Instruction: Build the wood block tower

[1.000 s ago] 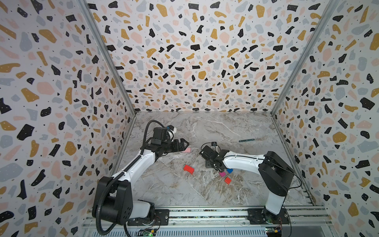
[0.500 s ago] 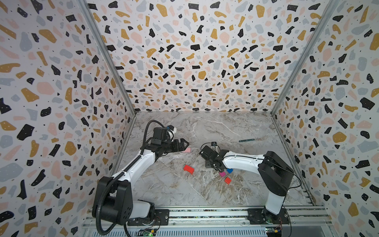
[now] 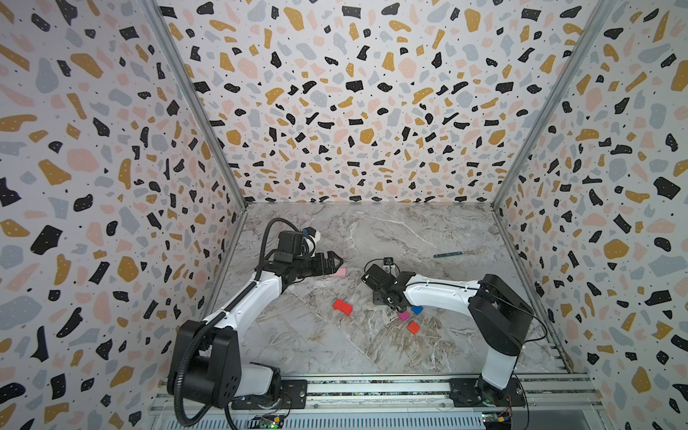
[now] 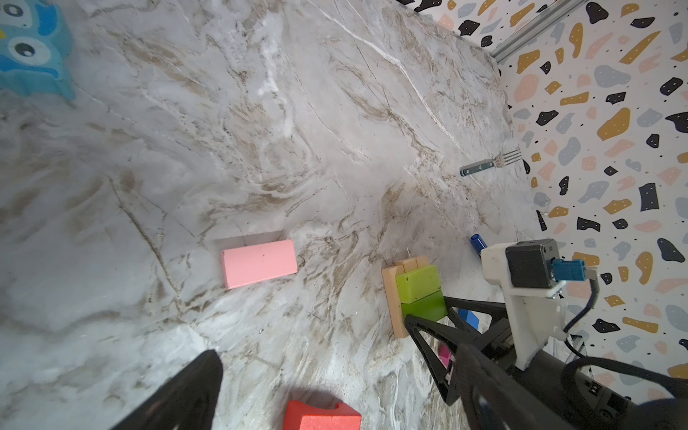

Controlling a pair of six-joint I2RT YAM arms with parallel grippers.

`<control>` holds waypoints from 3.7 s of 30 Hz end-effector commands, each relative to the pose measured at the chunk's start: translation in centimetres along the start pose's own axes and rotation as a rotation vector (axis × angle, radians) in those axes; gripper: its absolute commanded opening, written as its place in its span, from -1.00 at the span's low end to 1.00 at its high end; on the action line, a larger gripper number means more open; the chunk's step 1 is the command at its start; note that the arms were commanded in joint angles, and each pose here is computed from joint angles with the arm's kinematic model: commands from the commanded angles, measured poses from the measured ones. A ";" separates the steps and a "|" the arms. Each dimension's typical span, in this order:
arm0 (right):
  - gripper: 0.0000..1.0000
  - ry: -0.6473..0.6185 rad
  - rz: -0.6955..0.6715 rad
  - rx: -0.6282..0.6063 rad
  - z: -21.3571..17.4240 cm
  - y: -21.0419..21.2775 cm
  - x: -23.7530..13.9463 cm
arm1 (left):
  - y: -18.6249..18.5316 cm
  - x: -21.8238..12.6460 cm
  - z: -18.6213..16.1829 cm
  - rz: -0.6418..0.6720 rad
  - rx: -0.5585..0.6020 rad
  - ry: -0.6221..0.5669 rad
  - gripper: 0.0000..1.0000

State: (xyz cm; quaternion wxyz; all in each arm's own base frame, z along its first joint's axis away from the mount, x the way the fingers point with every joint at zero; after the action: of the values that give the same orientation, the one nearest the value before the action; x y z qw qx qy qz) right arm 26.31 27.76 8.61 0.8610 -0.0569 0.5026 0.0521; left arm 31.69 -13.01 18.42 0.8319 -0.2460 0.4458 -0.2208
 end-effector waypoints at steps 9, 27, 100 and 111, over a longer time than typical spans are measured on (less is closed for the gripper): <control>0.34 0.013 -0.022 -0.004 -0.1 -0.2 -0.2 | 0.1 0.3 -0.4 -0.003 0.016 0.012 0.96; 0.46 -0.008 0.002 -0.001 0.4 0.0 -1.4 | 0.1 0.3 -0.4 -0.001 0.017 0.012 0.96; 0.99 0.096 0.188 -0.043 -2.4 -5.8 -0.7 | 0.3 0.3 -0.6 0.017 0.015 0.032 0.96; 0.98 0.093 0.171 -0.030 -1.9 -5.8 -0.3 | 0.2 0.3 -0.6 0.010 0.015 0.034 0.96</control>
State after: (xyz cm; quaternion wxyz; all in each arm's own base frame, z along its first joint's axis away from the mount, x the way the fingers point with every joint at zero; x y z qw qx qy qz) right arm 24.67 21.65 7.59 0.8210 -0.0342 0.5525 0.1397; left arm 31.33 -12.81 17.69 0.8272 -0.2387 0.4623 -0.2124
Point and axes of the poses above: each gripper's point midway between its finger pads, its own x axis out along the fingers, its own y axis along the line the jaws close on, z = x × y, the point moved 5 cm from there along -x, back along the fingers, and after that the axes turned 7 degrees about -x, right-handed, at the moved point
